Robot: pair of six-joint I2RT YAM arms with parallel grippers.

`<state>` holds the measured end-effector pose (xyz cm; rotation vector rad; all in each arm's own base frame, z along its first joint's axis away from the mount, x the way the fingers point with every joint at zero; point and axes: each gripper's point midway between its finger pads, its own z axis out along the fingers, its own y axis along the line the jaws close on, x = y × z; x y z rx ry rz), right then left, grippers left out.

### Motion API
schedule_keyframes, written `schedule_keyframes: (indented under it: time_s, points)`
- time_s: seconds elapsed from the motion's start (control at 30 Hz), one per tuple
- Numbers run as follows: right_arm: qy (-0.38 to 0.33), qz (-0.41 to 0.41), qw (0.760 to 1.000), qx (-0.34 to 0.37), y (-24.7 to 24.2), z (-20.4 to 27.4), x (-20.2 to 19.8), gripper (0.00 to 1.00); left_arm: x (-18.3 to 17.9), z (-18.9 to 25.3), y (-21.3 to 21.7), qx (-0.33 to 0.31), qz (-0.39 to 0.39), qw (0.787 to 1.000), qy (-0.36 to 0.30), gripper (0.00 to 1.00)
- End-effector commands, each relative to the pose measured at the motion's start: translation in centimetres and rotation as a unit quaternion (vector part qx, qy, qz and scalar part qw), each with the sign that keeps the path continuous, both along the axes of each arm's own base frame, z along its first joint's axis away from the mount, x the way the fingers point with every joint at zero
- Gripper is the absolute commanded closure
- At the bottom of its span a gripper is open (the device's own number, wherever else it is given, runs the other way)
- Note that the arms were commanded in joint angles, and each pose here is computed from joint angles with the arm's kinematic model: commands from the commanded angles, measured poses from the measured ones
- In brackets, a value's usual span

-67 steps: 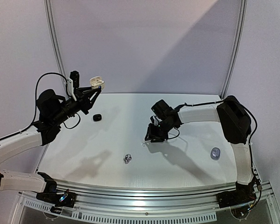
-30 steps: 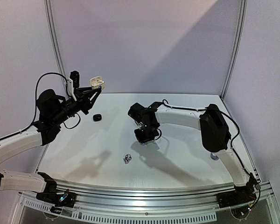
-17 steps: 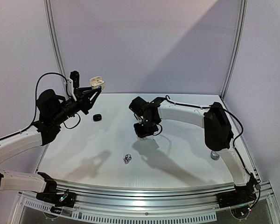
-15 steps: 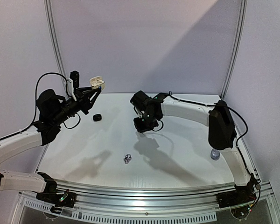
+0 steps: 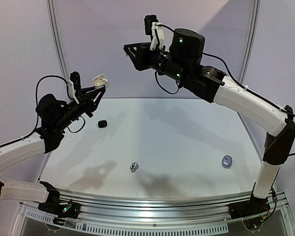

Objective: Insert the wireless bluetooth earbuds into the charging case

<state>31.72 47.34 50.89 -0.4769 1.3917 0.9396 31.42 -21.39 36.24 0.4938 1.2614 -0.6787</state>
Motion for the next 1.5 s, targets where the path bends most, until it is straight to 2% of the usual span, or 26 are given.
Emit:
schedule_keyframes:
  time_s: [0.0, 0.17, 0.57, 0.87, 1.47]
  points:
    - [-0.098, 0.053, 0.993, 0.025, 3.6, 1.6, -2.6, 1.0, -0.3, 2.3, -0.2, -0.016, 0.003, 0.999, -0.048, 1.0]
    - [-0.166, 0.097, 0.981, 0.002, 6.5, 0.7, -5.0, 1.0, -0.8, 3.5, -0.5, -0.024, -0.006, 0.997, -0.071, 1.0]
    - [-0.17, 0.137, 0.975, -0.052, 10.5, -4.4, -4.8, 1.0, -1.4, 3.5, -0.9, 0.003, -0.014, 0.995, -0.101, 1.0]
    - [-0.165, 0.118, 0.975, -0.086, 11.2, -6.8, -3.6, 1.0, -1.4, 3.5, -1.0, 0.006, -0.013, 0.994, -0.105, 1.0]
    - [-0.167, 0.083, 0.976, -0.111, 11.1, -8.7, -2.1, 1.0, -1.2, 3.5, -0.9, 0.011, -0.01, 0.994, -0.105, 1.0]
